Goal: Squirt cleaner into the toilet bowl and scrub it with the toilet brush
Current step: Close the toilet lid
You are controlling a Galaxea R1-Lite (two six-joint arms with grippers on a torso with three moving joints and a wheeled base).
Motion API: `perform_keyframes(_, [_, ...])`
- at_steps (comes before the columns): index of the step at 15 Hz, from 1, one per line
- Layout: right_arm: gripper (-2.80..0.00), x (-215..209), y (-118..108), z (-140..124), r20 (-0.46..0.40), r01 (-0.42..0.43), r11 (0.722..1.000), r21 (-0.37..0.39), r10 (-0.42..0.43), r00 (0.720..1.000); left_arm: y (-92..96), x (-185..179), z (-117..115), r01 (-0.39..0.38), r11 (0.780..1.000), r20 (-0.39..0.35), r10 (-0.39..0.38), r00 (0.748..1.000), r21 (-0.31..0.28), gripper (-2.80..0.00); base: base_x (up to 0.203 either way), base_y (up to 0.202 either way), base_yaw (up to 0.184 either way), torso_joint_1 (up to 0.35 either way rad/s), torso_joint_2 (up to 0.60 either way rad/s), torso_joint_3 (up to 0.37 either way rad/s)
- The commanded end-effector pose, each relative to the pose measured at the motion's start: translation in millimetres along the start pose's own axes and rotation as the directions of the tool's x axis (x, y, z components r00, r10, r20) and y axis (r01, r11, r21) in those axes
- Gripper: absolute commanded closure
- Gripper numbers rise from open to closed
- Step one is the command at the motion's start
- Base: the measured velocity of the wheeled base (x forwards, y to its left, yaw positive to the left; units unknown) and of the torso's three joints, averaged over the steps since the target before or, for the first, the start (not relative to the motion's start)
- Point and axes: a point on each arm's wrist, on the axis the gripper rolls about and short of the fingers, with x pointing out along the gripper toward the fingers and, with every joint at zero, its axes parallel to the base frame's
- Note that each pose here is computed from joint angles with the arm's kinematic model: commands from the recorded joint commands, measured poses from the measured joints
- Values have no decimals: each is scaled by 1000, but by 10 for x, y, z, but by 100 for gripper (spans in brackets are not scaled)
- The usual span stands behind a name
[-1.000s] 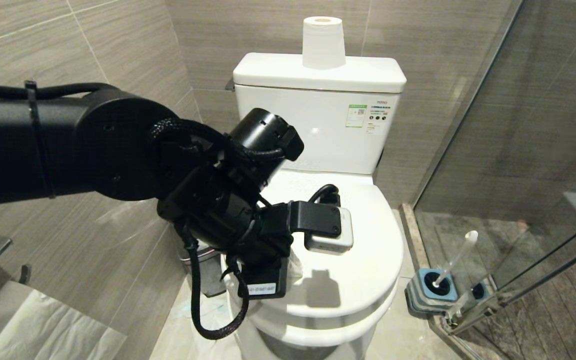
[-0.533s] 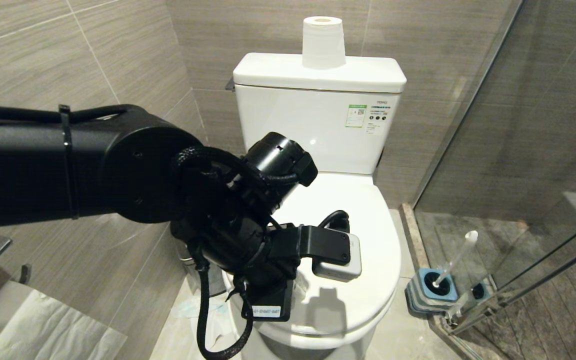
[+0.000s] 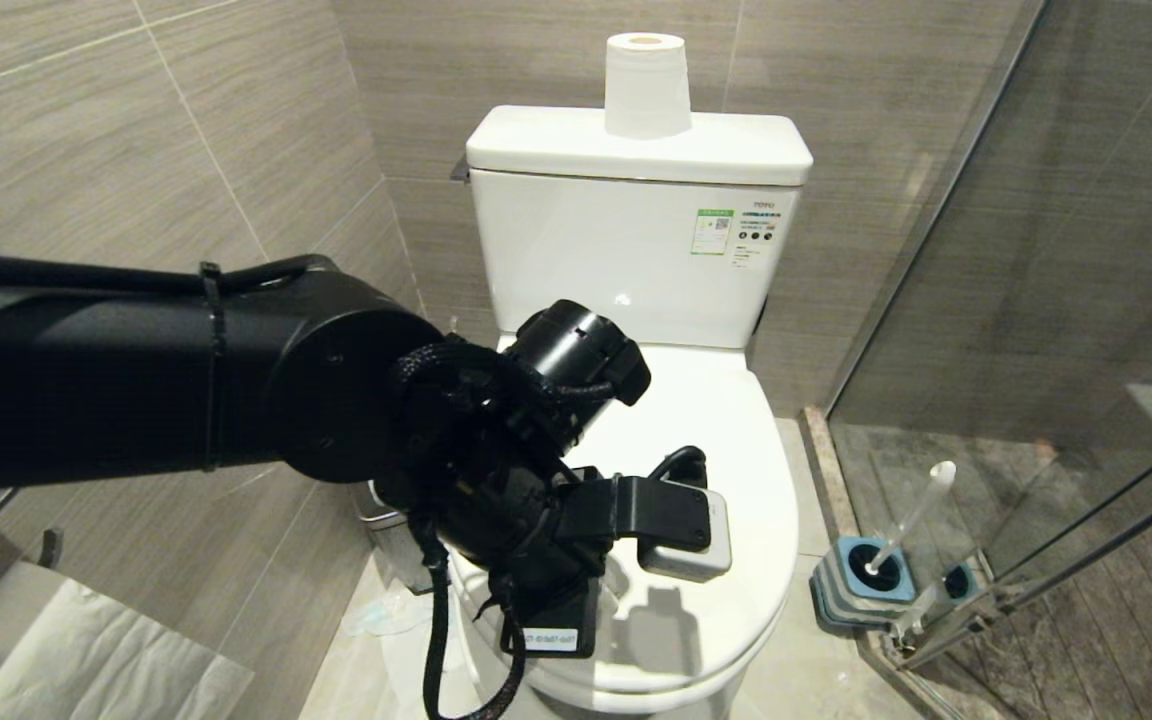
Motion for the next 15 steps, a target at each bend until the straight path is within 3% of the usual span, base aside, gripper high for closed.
perform_keyframes(1, [0, 1, 0, -3, -1, -1, 1000, 0, 1, 1000, 28, 135, 21, 2, 1000, 1, -2, 1000, 6, 0, 0, 0, 0, 0, 0, 0])
perform_keyframes(5, [0, 1, 0, -4, -2, -1, 1000, 0, 1, 1000, 76, 367, 130, -45, 999, 51, 45, 998, -2, 0, 0, 0, 0, 0, 0, 0])
perform_keyframes(10, [0, 1, 0, -4, -2, -1, 1000, 0, 1, 1000, -32, 495, 102, -10, 1000, 28, 9, 1000, 7, 0, 0, 0, 0, 0, 0, 0])
perform_keyframes(15, [0, 1, 0, -5, -3, -1, 1000, 0, 1, 1000, -51, 660, 136, -36, 999, 43, 36, 998, 5, 0, 0, 0, 0, 0, 0, 0])
